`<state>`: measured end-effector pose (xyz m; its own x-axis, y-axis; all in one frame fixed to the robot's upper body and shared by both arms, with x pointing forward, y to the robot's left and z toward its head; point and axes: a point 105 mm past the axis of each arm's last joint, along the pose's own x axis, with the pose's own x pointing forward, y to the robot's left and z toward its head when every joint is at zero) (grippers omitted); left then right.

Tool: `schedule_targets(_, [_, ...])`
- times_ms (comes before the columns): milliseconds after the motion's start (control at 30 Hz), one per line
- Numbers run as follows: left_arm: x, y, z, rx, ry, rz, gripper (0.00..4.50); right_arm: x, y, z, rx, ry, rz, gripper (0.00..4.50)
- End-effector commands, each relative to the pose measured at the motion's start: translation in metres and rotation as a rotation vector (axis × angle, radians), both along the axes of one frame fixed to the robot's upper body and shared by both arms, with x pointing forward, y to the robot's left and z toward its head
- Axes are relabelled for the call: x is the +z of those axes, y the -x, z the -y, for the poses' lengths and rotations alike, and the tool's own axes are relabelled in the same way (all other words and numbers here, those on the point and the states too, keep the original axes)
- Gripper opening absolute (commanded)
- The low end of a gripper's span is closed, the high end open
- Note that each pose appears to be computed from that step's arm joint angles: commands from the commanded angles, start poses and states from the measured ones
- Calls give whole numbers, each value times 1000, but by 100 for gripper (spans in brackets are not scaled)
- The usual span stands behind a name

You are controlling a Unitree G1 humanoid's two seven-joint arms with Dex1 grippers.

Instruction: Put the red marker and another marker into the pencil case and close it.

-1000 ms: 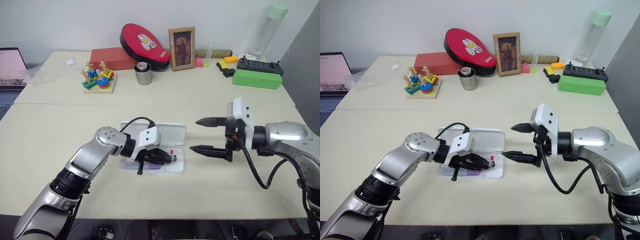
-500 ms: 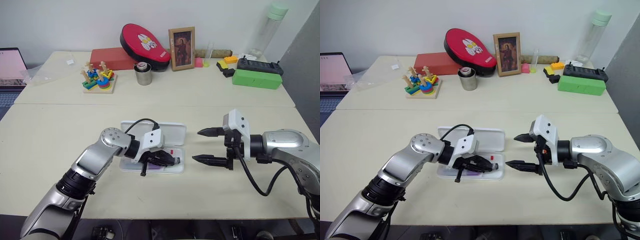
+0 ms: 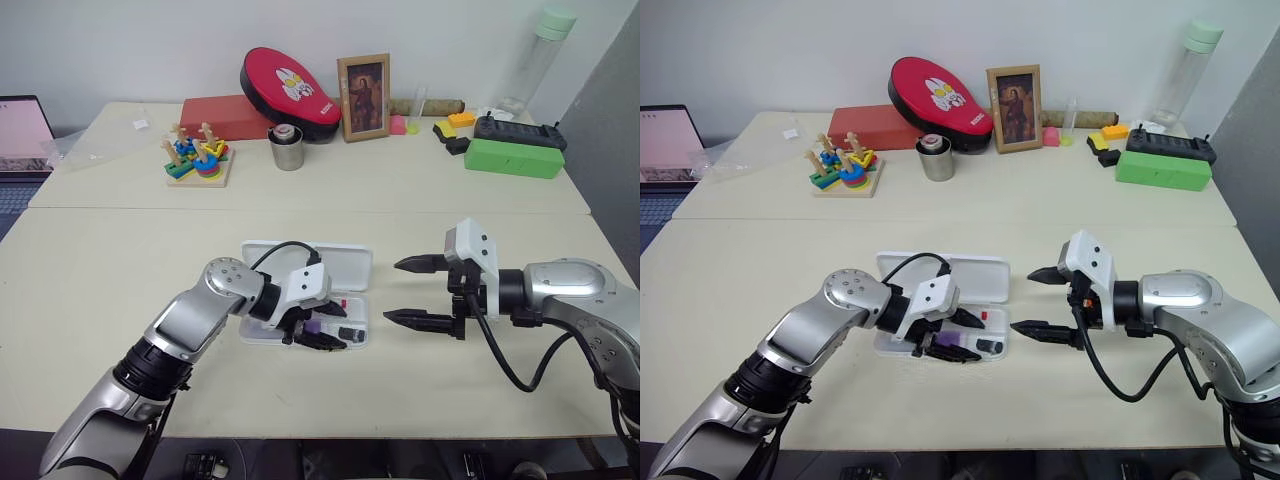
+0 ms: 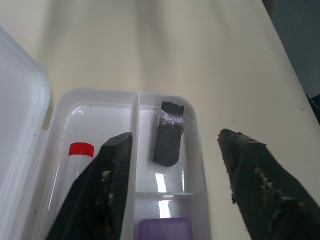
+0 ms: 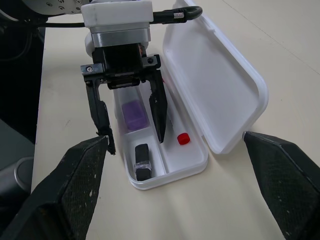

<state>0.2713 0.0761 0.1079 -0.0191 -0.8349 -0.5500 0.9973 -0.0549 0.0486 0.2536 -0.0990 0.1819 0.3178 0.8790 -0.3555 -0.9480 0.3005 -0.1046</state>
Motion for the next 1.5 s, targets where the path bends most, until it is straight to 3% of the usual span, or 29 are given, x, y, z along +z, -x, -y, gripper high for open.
schedule_targets(33, [14, -1, 6, -4, 44, 34, 377, 7, 2, -3, 21, -11, 39, 450])
schedule_targets(167, [34, 0, 13, 40, 158, 14, 446, 13, 1, -3, 25, -43, 51, 450])
schedule_targets(367, [59, 0, 14, 152, 262, 59, 446, 57, -3, -13, 83, -206, 128, 450])
schedule_targets(433, [73, 1, 9, 218, 311, 88, 446, 63, -17, -18, 64, -215, 151, 450])
schedule_targets(633, [102, 7, -30, 463, 405, 158, 446, 79, -61, -38, 4, -245, 183, 450])
schedule_targets(800, [117, 21, -74, 657, 444, 213, 446, 67, -81, -59, 15, -202, 154, 450])
schedule_targets(1067, [113, 42, -124, 856, 406, 243, 450, 40, -109, -87, -30, -75, 132, 245])
schedule_targets(1400, [112, 49, -142, 913, 412, 250, 450, 27, -116, -106, -30, 21, 166, 2])
schedule_targets(1500, [112, 47, -142, 908, 406, 248, 450, 21, -104, -108, 32, 45, 164, 2])
